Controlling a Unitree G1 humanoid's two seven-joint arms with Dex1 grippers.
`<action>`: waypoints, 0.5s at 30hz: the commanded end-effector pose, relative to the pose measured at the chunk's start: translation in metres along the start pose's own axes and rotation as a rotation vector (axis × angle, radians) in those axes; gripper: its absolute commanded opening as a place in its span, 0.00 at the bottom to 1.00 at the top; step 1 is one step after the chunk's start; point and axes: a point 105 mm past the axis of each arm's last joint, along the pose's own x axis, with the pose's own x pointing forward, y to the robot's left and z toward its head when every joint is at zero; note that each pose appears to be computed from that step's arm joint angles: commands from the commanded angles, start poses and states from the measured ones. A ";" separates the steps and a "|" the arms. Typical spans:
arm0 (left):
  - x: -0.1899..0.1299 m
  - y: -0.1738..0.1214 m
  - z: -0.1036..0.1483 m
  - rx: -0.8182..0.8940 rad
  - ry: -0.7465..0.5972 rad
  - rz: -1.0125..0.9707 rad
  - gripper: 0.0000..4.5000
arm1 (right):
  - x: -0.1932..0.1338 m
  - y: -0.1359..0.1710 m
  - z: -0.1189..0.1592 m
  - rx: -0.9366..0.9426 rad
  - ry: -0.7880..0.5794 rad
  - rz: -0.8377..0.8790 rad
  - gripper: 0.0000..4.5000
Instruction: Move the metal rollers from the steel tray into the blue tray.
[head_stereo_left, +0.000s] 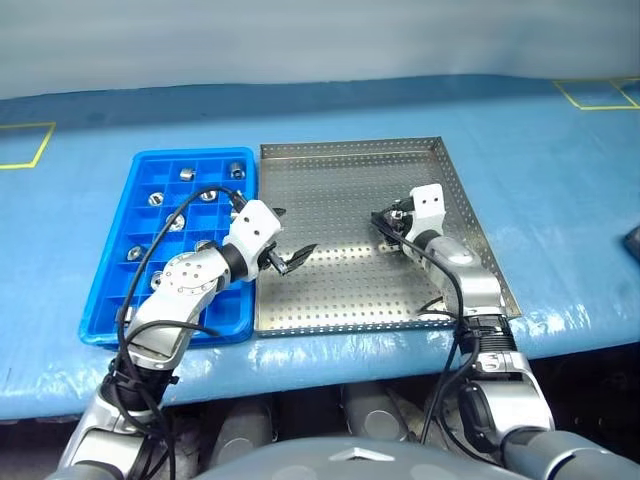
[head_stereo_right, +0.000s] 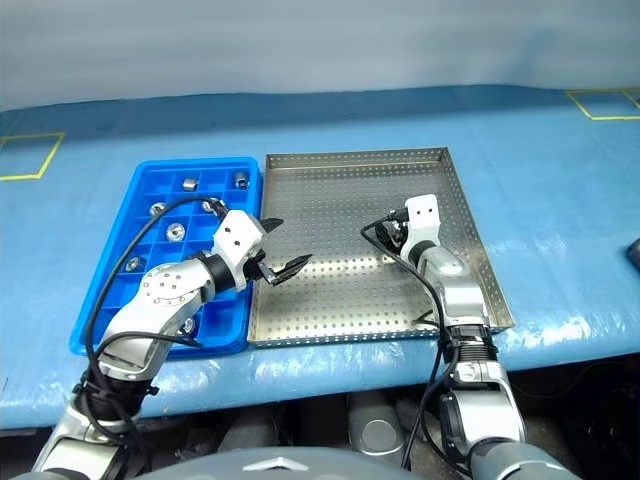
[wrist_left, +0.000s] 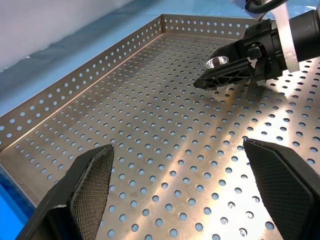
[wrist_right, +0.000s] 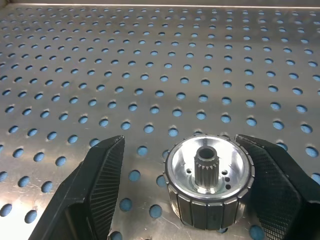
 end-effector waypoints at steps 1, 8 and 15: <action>-0.006 0.003 0.014 0.033 -0.045 0.019 1.00 | 0.001 -0.003 0.014 0.002 -0.043 -0.016 0.78; -0.005 0.004 0.014 0.035 -0.043 0.017 1.00 | -0.003 -0.006 0.015 -0.003 -0.052 -0.033 0.39; -0.003 0.003 0.013 0.031 -0.041 0.001 1.00 | -0.008 -0.003 0.015 -0.012 -0.062 -0.028 0.39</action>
